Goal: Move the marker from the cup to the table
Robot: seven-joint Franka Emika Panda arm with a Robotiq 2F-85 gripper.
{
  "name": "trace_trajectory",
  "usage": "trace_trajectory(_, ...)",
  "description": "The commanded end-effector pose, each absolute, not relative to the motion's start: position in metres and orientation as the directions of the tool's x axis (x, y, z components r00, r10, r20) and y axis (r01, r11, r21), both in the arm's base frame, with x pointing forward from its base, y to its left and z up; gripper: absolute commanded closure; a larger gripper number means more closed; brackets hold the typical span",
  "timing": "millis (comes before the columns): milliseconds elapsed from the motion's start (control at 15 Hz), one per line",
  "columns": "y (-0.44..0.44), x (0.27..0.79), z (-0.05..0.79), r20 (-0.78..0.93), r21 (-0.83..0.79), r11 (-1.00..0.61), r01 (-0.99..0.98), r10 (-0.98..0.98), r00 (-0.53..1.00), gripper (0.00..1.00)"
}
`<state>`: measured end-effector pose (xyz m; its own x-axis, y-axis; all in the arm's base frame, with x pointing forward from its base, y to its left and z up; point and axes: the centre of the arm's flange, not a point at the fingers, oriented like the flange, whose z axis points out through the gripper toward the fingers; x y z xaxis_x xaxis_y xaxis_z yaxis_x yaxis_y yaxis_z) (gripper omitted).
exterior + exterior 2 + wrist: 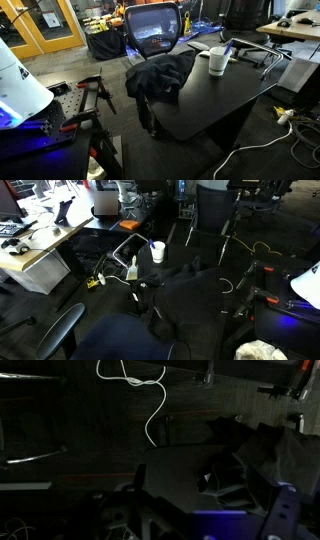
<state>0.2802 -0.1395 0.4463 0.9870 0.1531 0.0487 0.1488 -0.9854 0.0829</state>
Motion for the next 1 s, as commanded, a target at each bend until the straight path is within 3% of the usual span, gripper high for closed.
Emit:
trace_trajectory(0,-0.139,0.280,0.446,0.049,0.083,-0.985,0.149,0.153,0.987,0.00)
trace_trajectory(333,-0.138,0.285,0.447,0.045,0.089,-0.982,0.164,0.169,0.985,0.00)
trace_trajectory(933,-0.075,0.386,0.462,0.216,0.136,-0.936,0.325,0.348,0.912,0.00)
